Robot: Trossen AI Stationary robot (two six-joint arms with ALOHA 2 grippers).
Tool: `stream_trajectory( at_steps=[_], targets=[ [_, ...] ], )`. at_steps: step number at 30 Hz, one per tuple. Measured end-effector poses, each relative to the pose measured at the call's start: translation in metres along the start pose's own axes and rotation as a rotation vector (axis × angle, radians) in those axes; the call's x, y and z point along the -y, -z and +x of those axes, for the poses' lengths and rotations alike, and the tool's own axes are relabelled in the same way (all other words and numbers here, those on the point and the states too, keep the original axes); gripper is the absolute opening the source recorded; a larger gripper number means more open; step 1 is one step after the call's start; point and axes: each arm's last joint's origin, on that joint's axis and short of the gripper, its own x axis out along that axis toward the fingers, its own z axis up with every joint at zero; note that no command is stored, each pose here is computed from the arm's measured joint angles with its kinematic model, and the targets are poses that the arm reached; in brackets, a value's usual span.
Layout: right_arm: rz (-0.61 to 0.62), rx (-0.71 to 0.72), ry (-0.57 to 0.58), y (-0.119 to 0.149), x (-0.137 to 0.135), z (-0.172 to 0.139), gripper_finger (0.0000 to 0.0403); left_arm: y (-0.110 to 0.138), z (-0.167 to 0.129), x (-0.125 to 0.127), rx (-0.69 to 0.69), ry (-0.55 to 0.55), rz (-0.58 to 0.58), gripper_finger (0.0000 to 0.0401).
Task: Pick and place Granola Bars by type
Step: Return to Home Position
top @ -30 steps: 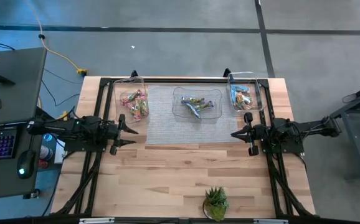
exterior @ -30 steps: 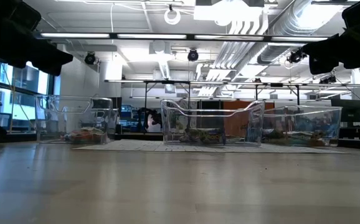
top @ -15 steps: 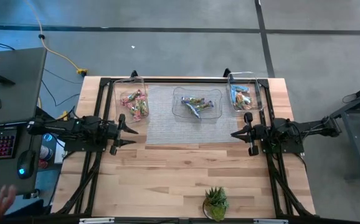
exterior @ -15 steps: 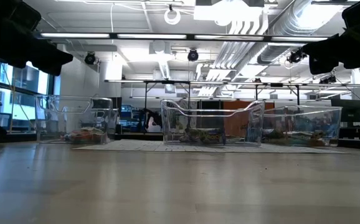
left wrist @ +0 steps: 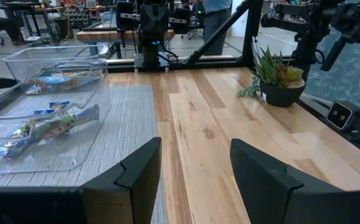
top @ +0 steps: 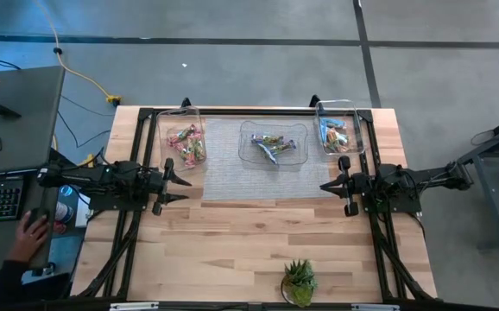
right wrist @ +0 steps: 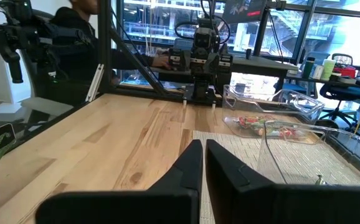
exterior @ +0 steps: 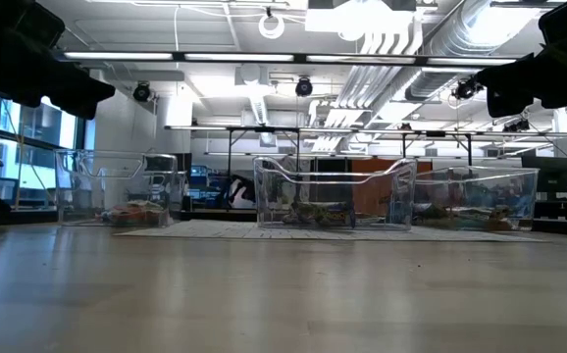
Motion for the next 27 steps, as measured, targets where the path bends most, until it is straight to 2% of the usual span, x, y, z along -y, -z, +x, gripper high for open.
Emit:
stream_trajectory(
  at_steps=[27],
  targets=[
    [0.000, 0.000, 0.000, 0.0000, 0.0000, 0.0000, 0.0005, 0.0008, -0.0003, 0.0000, -0.016, 0.001, 0.000, 0.0186]
  ],
)
